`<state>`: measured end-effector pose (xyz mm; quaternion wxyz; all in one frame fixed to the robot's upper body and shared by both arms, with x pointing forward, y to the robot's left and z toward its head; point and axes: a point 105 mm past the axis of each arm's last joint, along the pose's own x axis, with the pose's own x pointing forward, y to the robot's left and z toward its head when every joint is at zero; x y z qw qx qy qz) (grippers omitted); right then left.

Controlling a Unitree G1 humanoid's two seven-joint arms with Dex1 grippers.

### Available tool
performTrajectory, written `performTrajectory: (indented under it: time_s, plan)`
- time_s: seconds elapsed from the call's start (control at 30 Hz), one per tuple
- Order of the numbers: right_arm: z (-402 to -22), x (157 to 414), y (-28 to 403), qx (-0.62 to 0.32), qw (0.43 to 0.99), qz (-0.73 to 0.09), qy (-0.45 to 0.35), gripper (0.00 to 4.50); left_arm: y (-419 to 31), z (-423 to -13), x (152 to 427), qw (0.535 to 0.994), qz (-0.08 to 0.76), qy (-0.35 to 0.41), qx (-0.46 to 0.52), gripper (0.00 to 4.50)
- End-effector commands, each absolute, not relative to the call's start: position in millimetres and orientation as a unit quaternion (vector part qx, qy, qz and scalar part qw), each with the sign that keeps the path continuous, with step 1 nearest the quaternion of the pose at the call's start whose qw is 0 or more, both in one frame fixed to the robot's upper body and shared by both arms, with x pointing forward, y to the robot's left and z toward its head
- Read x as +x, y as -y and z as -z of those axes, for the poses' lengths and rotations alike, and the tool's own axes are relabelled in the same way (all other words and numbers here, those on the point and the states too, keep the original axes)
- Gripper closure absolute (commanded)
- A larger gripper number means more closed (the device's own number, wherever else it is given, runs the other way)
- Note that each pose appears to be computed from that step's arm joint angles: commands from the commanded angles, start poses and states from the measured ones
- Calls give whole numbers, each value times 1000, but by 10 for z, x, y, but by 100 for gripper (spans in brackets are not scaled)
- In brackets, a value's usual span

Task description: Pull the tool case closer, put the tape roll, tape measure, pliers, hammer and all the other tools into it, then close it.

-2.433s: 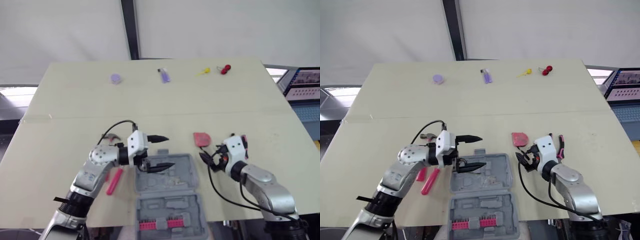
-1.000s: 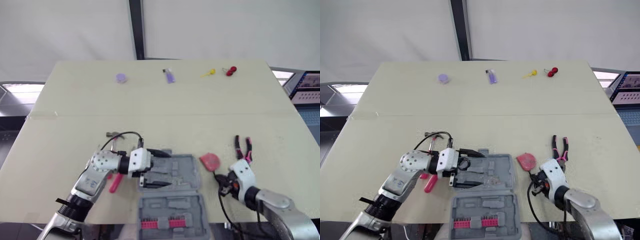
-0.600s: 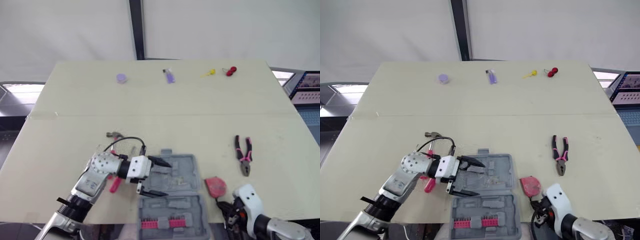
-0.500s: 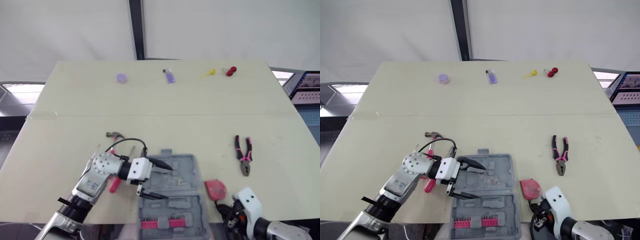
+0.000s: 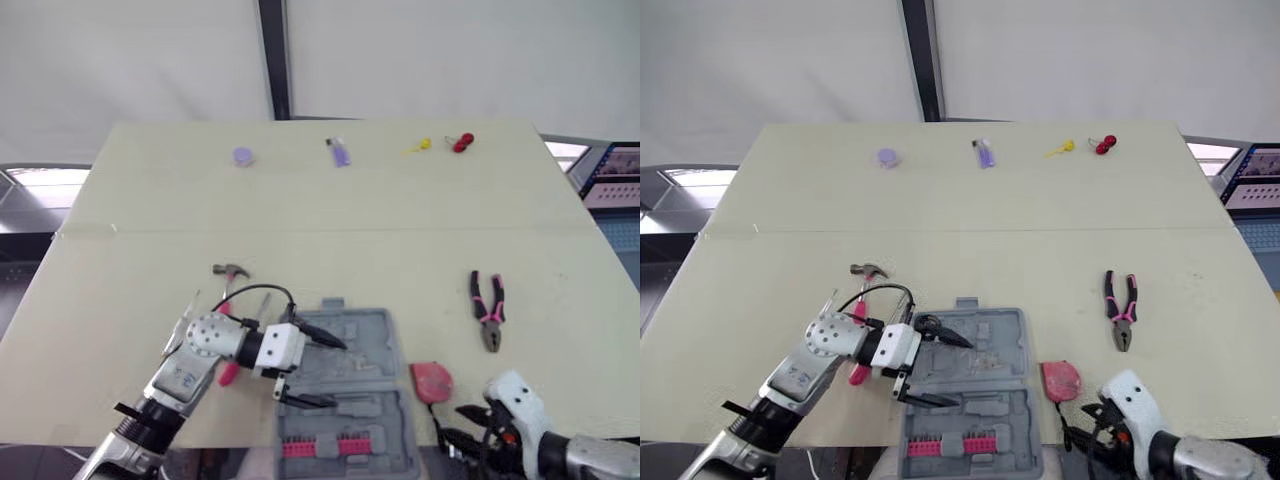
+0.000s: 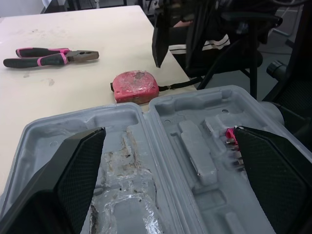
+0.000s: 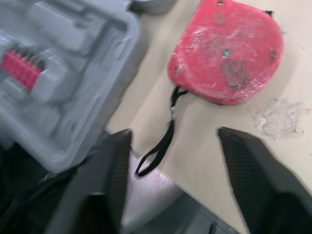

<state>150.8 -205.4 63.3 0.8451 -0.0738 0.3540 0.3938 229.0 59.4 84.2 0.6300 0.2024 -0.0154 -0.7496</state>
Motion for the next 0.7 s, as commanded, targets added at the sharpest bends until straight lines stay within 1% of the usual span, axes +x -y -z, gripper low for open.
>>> performTrajectory:
  time_s: [0.03,0.1,0.2,0.3,0.37,0.53,0.7]
  plan:
    - [-938,1733,2028,-145,816,-490,-269,1,-576,-934,2244,624,746,56,226,0]
    - [-962,1876,2051,-205,790,-527,-236,1,-573,-940,2231,621,745,67,233,0]
    - [-861,2021,2077,-271,744,-576,-202,1,-568,-937,2207,617,744,81,245,0]
    - [-732,2106,2108,-299,709,-612,-181,1,-577,-912,2190,613,742,84,258,0]
    - [-629,2129,2140,-315,682,-634,-181,1,-590,-891,2184,610,741,83,268,0]
    - [-520,2229,2131,-335,660,-654,-157,1,-593,-916,2212,621,730,89,271,0]
    - [-458,2285,2099,-345,656,-659,-133,1,-585,-925,2205,626,726,92,268,0]
